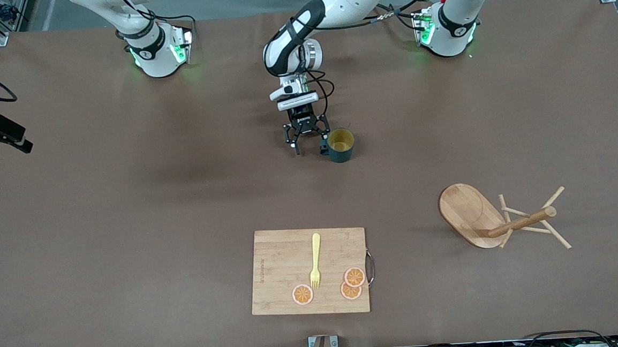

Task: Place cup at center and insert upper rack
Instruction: 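Lower the left gripper onto the teal mug and grasp it, then lift the teal mug with the left gripper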

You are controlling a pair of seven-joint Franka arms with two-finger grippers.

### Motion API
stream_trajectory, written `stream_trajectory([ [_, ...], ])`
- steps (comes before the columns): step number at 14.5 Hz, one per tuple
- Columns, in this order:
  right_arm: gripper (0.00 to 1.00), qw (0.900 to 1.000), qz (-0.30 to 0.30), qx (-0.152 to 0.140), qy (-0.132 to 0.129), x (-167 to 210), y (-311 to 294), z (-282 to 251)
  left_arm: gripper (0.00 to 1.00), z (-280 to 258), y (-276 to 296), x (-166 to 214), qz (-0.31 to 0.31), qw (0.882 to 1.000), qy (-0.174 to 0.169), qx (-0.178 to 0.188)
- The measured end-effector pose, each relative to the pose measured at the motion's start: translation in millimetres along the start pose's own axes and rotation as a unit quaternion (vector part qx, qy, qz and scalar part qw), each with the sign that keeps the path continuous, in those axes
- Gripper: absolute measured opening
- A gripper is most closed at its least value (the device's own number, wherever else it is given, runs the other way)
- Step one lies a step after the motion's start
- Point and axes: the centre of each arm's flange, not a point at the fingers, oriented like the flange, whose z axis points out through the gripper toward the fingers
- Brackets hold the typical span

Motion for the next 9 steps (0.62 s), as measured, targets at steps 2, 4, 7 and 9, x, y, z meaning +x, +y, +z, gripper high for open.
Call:
stream_trajectory([
  [2,1.0,1.0,0.0,0.0,0.0,0,0,0,0.9,5,2,3,-0.005,1.0,-0.004,-0.002],
  [4,1.0,1.0,0.0,0.0,0.0,0,0,0,0.89,9,6,7,-0.01,1.0,-0.007,-0.005],
  [7,1.0,1.0,0.0,0.0,0.0,0,0,0,0.86,13,8,11,-0.014,1.0,-0.008,-0.006],
  [9,1.0,1.0,0.0,0.0,0.0,0,0,0,0.82,13,9,10,-0.014,1.0,-0.012,-0.009],
])
